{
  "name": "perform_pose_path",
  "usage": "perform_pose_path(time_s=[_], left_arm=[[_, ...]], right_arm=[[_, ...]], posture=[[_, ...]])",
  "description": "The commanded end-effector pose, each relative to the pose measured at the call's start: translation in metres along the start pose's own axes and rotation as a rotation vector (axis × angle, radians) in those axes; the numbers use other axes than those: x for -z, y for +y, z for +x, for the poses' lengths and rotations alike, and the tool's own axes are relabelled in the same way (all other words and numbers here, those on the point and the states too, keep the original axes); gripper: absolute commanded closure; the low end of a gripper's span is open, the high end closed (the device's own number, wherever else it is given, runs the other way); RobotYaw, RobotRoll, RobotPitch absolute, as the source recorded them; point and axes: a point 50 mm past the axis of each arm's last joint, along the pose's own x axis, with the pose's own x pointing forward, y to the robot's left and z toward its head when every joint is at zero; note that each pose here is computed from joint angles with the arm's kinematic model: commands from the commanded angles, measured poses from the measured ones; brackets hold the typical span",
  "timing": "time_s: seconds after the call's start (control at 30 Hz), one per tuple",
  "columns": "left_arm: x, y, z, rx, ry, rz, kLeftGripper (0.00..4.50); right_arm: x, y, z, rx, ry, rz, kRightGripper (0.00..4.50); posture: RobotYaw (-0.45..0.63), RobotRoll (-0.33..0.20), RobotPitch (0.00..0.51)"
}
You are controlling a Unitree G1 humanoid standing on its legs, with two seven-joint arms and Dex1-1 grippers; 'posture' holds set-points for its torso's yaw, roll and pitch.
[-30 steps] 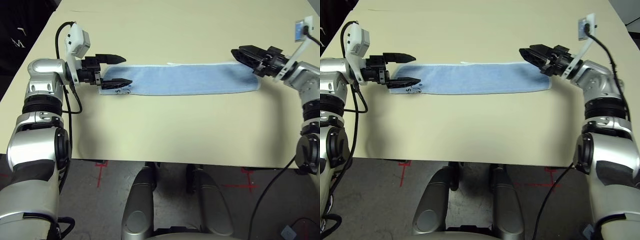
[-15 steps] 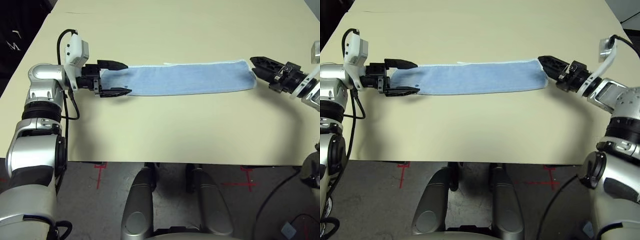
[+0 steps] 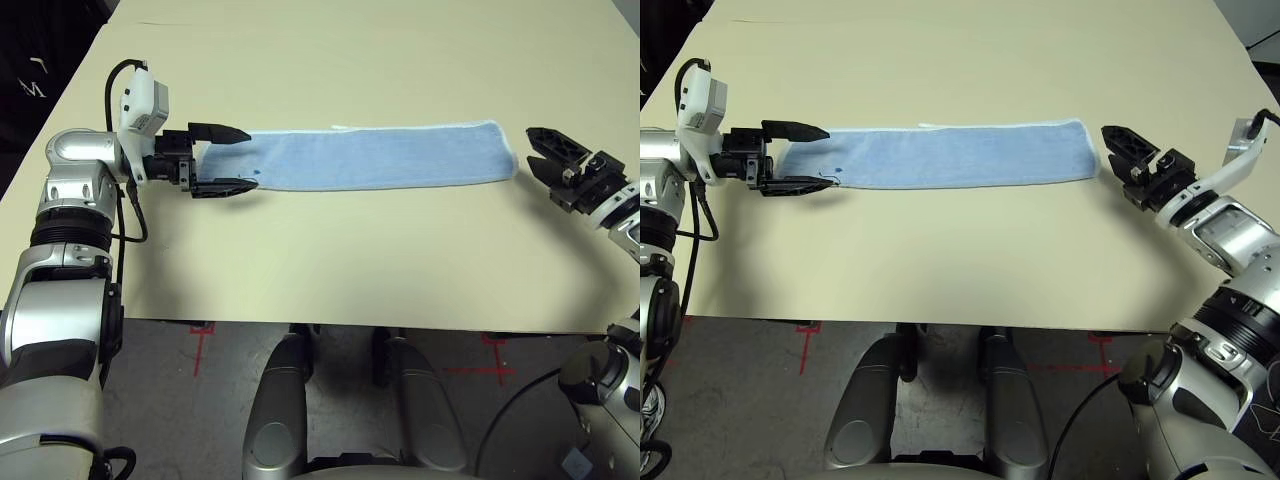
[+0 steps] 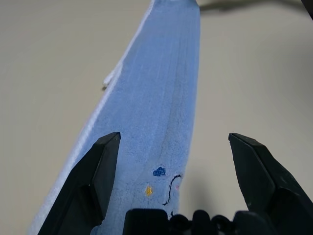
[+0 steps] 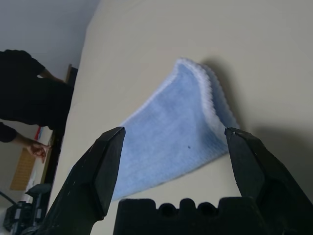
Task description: Fold the towel and set it aside.
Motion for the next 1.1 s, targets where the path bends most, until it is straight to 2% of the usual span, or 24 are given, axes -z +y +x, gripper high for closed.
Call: perform_pose_path(time_s=[0.03, 0.33, 0.5, 0.8, 1.0, 1.1], left_arm=[[0.005, -0.005, -0.002, 0.015, 0.01, -0.015, 0.0], [0.003, -0.003, -0.002, 0.011, 0.012, -0.01, 0.0], [0.003, -0.003, -0.002, 0.01, 0.013, -0.01, 0.0], [0.0, 0.001, 0.002, 0.008, 0.002, -0.004, 0.0], [0.0, 0.001, 0.0, 0.007, 0.007, -0.003, 0.0], [0.0, 0.001, 0.0, 0.006, 0.011, -0.004, 0.0]], right_arm=[[0.004, -0.003, -0.004, 0.033, 0.002, 0.002, 0.03], [0.023, -0.009, 0.001, 0.07, 0.056, 0.036, 0.03], [0.026, -0.011, 0.002, 0.092, 0.048, 0.031, 0.03], [0.025, -0.019, 0.038, 0.16, 0.004, -0.001, 0.03], [0.025, -0.021, 0.044, 0.159, 0.003, -0.008, 0.03], [0.027, -0.023, 0.042, 0.165, 0.008, -0.008, 0.67]], posture=[[0.01, 0.0, 0.331], [0.02, 0.0, 0.331], [0.02, 0.0, 0.333], [0.02, 0.0, 0.334], [0.03, 0.0, 0.335], [0.03, 0.0, 0.334]])
